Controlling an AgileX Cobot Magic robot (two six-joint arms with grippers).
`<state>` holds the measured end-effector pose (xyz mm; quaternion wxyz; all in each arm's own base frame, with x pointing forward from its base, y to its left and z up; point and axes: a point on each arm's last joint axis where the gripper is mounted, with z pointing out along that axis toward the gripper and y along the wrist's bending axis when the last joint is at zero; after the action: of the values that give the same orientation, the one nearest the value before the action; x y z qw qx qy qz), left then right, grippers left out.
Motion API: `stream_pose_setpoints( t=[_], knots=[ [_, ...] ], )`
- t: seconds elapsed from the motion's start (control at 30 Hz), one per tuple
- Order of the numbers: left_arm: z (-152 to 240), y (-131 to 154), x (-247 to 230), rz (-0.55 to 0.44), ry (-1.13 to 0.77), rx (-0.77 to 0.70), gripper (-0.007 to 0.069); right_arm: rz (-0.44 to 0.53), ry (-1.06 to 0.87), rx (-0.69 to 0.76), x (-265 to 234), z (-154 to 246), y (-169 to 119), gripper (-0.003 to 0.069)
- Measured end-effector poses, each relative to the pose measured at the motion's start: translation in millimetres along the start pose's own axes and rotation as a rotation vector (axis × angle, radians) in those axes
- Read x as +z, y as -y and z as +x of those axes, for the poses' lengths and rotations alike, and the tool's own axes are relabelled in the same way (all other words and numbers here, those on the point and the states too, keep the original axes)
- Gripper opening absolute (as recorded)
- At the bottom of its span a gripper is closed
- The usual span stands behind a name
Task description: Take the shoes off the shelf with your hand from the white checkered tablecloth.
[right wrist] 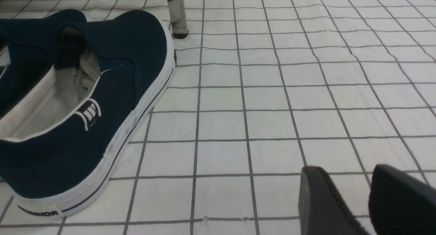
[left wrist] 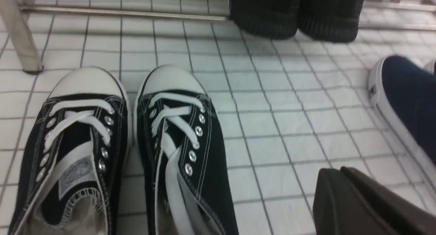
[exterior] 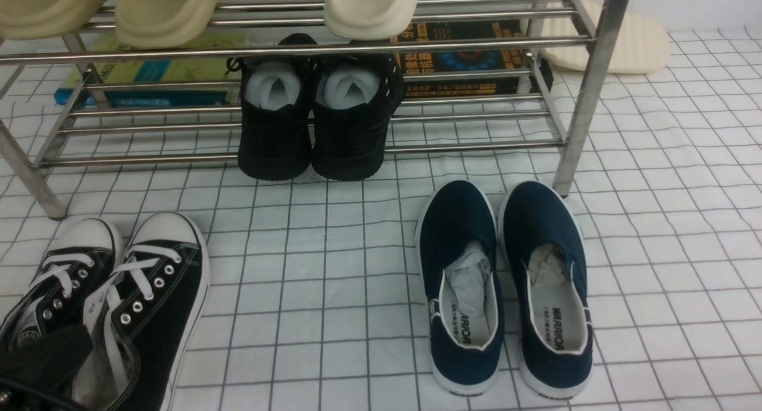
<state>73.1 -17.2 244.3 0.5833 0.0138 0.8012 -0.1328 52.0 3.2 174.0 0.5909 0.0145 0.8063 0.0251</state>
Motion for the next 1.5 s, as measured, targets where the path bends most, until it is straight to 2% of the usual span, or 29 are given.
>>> stream_pose_setpoints(
  t=[0.2, 0.37, 0.63, 0.9, 1.5],
  knots=[
    [37, -22, 0, -0.202, 0.055, -0.075, 0.0022, 0.0, 0.0, 0.0, 0, 0, 0, 0.0239],
    [64, -30, 0, -0.266, 0.069, -0.092, 0.0027, 0.0, 0.0, 0.0, 0, 0, 0, 0.0239],
    [72, -31, -4, -0.288, 0.049, -0.053, 0.0036, 0.0, 0.0, 0.0, 0, 0, 0, 0.0239],
    [72, -28, -3, -0.216, 0.033, -0.014, 0.005, 0.0, 0.0, 0.0, 0, 0, 0, 0.0239],
    [72, -27, -2, -0.211, 0.03, -0.008, 0.0069, 0.0, 0.0, 0.0, 0, 0, 0, 0.0239]
  ],
)
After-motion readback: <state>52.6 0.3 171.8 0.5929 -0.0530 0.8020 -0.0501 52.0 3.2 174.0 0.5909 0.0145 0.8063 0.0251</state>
